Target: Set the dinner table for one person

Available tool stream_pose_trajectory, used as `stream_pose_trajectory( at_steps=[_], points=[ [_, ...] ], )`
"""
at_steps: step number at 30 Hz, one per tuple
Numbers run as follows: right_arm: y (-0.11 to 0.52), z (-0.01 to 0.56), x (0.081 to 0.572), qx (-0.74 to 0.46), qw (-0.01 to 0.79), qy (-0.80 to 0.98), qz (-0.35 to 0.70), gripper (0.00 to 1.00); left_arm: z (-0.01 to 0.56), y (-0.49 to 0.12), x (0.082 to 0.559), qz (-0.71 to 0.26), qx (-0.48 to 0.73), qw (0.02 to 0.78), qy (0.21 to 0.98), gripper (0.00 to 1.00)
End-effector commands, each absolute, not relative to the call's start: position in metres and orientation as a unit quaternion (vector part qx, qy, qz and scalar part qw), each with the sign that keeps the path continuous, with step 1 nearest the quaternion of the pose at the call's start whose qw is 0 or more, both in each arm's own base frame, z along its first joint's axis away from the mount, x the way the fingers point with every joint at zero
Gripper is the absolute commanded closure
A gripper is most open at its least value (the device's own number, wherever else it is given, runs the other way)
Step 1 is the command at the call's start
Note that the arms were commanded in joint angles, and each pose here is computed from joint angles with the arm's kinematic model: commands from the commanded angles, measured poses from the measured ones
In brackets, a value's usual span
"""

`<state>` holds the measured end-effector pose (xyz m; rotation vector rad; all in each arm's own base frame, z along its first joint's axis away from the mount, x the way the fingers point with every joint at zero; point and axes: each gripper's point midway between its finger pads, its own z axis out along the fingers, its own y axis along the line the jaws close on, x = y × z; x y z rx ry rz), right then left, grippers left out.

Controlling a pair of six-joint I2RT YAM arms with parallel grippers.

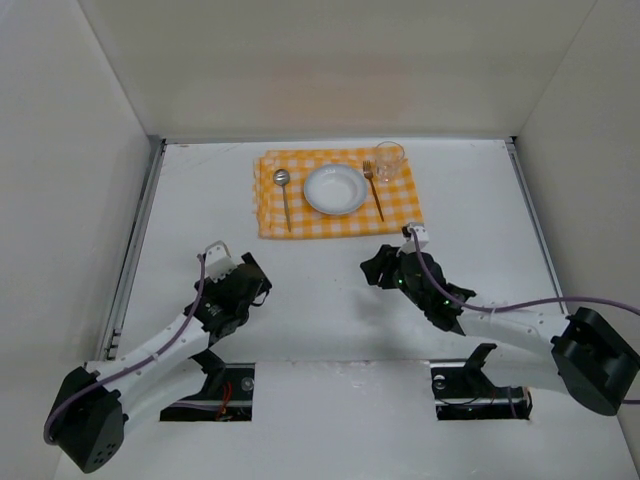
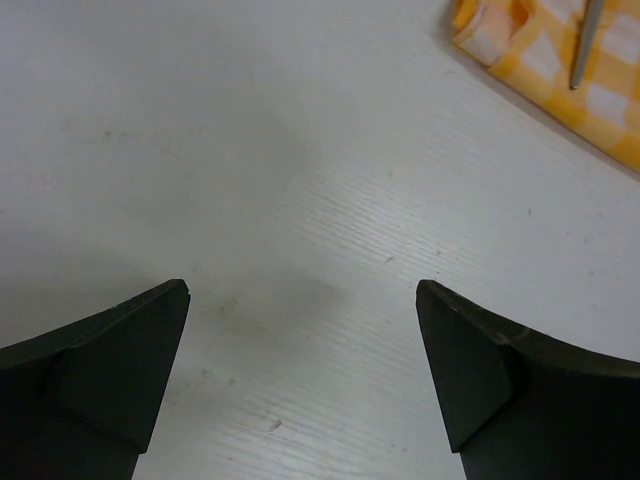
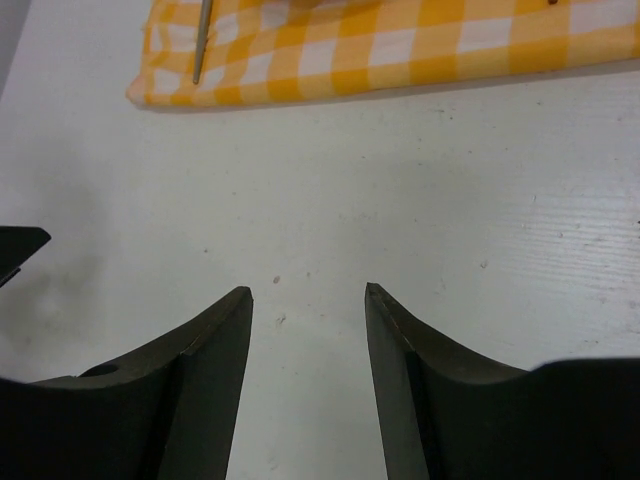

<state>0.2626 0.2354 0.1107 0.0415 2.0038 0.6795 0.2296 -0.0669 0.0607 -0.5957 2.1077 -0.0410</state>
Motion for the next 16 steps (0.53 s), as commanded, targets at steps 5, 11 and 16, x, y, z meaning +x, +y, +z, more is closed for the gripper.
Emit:
stream_pose_trajectory(
  at_steps=[5,11,16],
  points=[
    [0.254,0.141,0.275,0.029,0.515,0.794,0.321,0.45,0.058,-0.059,0.229,-0.038,-0.309,0.462,0.831,0.00],
    [0.254,0.141,0.275,0.030,0.516,0.793,0.324,0.45,0.052,-0.071,0.235,-0.041,-0.298,0.455,0.838,0.00],
    [0.252,0.145,0.274,0.031,0.519,0.789,0.327,0.45,0.050,-0.076,0.240,-0.029,-0.284,0.452,0.845,0.00]
  ],
)
